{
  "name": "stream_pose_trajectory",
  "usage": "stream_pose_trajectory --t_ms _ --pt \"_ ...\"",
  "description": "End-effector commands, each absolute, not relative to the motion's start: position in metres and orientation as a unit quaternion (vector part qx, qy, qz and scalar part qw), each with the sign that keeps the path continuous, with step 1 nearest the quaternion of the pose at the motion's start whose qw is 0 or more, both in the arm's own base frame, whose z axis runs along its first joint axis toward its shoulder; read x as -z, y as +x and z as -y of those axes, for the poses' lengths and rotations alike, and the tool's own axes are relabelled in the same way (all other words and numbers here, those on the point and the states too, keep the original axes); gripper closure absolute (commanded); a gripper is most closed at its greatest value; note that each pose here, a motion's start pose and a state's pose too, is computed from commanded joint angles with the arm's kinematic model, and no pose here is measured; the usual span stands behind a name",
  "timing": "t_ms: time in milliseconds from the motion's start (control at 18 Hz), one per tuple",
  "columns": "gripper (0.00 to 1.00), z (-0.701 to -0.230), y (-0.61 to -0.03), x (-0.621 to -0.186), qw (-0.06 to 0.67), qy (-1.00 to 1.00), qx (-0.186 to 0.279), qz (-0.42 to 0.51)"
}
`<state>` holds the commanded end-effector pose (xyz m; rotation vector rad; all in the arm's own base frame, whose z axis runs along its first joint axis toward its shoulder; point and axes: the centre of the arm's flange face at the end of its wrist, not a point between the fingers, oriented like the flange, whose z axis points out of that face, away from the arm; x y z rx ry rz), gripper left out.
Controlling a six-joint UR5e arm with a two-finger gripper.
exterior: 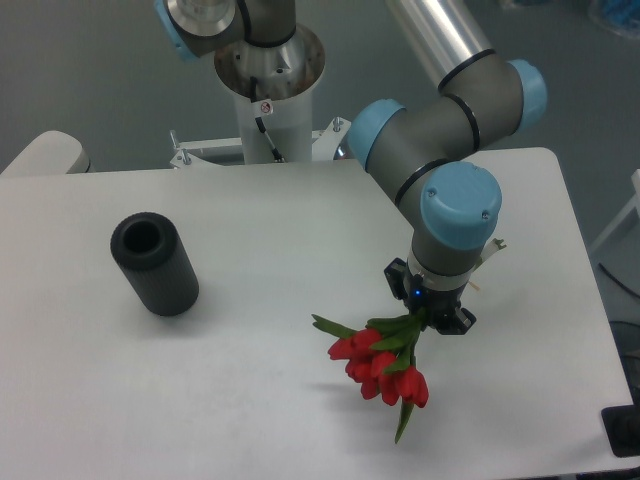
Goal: Insert the flowers into the vase
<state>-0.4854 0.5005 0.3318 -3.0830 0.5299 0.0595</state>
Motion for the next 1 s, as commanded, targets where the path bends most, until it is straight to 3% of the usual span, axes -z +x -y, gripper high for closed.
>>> stream_pose_trajectory --t_ms 722,1000 --pt "1.00 -0.513 -0.476 -0.333 0.029 -0.991 -0.016 -0.128" --pt "1.00 -0.535 -0.467 -0.339 0.130 -0.983 0.005 -0.129"
